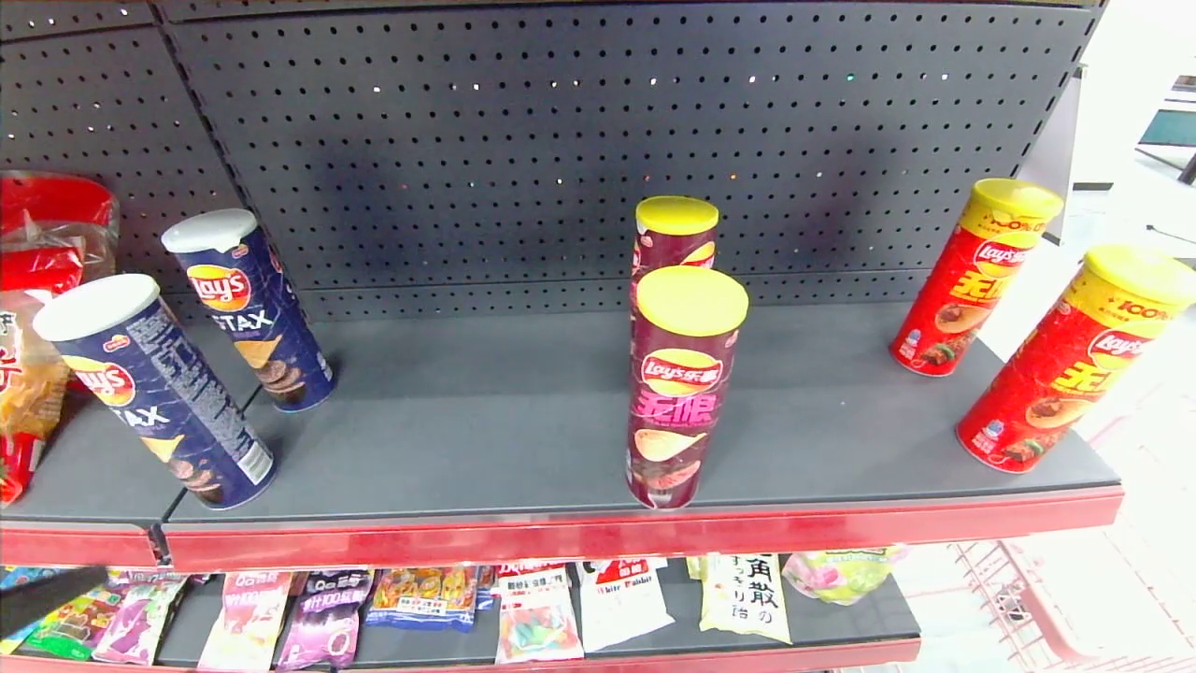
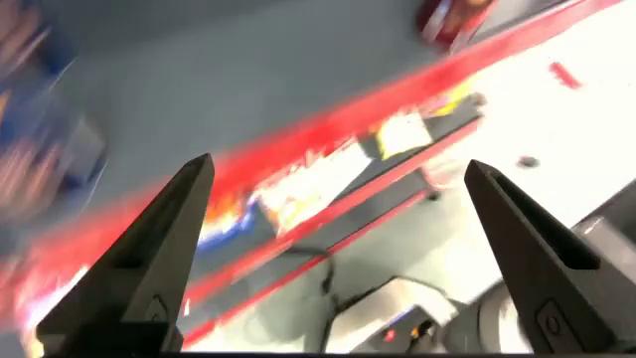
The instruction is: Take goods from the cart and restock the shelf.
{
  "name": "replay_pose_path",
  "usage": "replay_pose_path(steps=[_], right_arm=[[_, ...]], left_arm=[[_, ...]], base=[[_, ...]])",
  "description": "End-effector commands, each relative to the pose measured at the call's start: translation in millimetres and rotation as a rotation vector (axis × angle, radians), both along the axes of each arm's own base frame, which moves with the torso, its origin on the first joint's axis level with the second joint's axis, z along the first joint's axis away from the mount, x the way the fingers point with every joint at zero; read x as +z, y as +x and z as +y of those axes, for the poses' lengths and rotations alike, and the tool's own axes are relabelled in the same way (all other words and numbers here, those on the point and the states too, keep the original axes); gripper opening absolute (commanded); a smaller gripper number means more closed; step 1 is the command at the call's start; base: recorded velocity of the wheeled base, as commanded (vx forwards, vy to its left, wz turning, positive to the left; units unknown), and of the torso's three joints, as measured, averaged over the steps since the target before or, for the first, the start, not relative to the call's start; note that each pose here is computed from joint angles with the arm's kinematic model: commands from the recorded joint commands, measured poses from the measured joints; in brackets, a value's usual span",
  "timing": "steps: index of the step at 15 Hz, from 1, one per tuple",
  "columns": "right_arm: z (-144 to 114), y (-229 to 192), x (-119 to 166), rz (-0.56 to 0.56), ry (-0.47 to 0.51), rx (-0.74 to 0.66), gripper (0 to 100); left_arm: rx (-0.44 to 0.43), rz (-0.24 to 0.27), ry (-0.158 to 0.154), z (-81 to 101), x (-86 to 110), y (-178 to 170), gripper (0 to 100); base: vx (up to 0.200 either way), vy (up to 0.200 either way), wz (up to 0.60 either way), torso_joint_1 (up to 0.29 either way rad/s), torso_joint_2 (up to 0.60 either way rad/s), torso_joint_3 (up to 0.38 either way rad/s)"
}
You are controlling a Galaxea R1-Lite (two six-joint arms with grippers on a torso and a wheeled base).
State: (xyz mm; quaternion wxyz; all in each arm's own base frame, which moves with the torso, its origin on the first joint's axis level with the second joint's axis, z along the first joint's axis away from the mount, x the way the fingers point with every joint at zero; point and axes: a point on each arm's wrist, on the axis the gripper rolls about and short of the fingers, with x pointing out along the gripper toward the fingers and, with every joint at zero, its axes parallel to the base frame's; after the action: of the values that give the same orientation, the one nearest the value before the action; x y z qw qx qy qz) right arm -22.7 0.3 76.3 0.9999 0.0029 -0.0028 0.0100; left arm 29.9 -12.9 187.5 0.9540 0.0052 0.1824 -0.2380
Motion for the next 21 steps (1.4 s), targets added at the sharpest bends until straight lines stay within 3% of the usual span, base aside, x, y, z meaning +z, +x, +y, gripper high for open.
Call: replay_pose_path(steps=[1,2,3,4,5,6,7,8,9,10,12,15,16,17,18,20,21], right_arm=[[0.0,0.0,0.0,0.0,0.0,0.001,100],[0.0,0.0,0.0,0.0,0.0,0.001,100],[0.0,0.0,0.0,0.0,0.0,0.0,100],[0.0,0.0,0.0,0.0,0.0,0.0,100],[0.0,0.0,0.0,0.0,0.002,0.0,100],[0.0,0.0,0.0,0.0,0.002,0.0,100],[0.0,0.0,0.0,0.0,0.002,0.0,100],[0.0,0.0,0.0,0.0,0.002,0.0,100],[0.0,0.0,0.0,0.0,0.003,0.001,100],[0.0,0.0,0.0,0.0,0.003,0.001,100],[0.0,0.0,0.0,0.0,0.005,0.002,100],[0.0,0.0,0.0,0.0,0.005,0.002,100],[0.0,0.0,0.0,0.0,0.005,0.002,100],[0.0,0.0,0.0,0.0,0.007,0.002,100],[0.0,0.0,0.0,0.0,0.005,0.002,100],[0.0,0.0,0.0,0.0,0.005,0.002,100],[0.0,0.0,0.0,0.0,0.005,0.002,100]], left_arm=[[0.269,-0.098,0.032,16.7,-55.8,-80.2,100],[0.387,-0.086,0.064,19.1,-73.1,-80.2,100],[0.48,-0.089,0.034,20.3,-74.2,-76.8,100],[0.506,-0.084,0.006,20.2,-74.6,-74.9,100],[0.605,-0.065,-0.025,17.4,-81.6,-71.4,100],[0.647,-0.063,-0.023,16.1,-84.7,-70.8,100],[0.698,-0.1,-0.038,13.2,-92.7,-66.4,100],[0.664,-0.148,-0.028,13.5,-93.8,-62.9,100],[0.597,-0.227,-0.021,14.3,-98.9,-60.8,100],[0.547,-0.285,-0.048,14.3,-100.5,-62.6,100],[0.519,-0.287,-0.042,13.5,-102.2,-61.5,100],[0.454,-0.337,-0.038,12.2,-103.1,-58.3,100],[0.46,-0.343,0.0,12.5,-103.3,-57.9,100],[0.548,-0.325,-0.015,14.0,-103.4,-56.9,100],[0.718,-0.305,-0.103,17.0,-102.4,-56.1,100],[0.682,-0.343,-0.039,16.9,-104.3,-57.7,100],[0.573,-0.353,-0.034,14.5,-104.4,-56.9,100]], base=[[0.0,0.0,0.0,0.0,0.0,0.0],[0.0,0.0,0.0,0.0,0.0,0.0],[0.0,0.0,0.0,0.0,0.0,0.0],[0.0,0.0,0.0,0.0,0.0,0.0],[0.0,0.0,0.0,0.0,0.0,0.0],[0.0,0.0,0.0,0.0,0.0,0.0],[0.0,0.0,0.0,0.0,0.0,0.0],[0.0,0.0,0.0,0.0,0.0,0.0],[0.0,0.0,0.0,0.0,0.0,0.0],[0.0,0.0,0.0,0.0,0.0,0.0],[0.0,0.0,0.0,0.0,0.0,0.0],[0.0,0.0,0.0,0.0,0.0,0.0],[0.0,0.0,0.0,0.0,0.0,0.0],[0.0,0.0,0.0,0.0,0.0,0.0],[0.0,0.0,0.0,0.0,0.0,0.0],[0.0,0.0,0.0,0.0,0.0,0.0],[0.0,0.0,0.0,0.0,0.0,0.0]])
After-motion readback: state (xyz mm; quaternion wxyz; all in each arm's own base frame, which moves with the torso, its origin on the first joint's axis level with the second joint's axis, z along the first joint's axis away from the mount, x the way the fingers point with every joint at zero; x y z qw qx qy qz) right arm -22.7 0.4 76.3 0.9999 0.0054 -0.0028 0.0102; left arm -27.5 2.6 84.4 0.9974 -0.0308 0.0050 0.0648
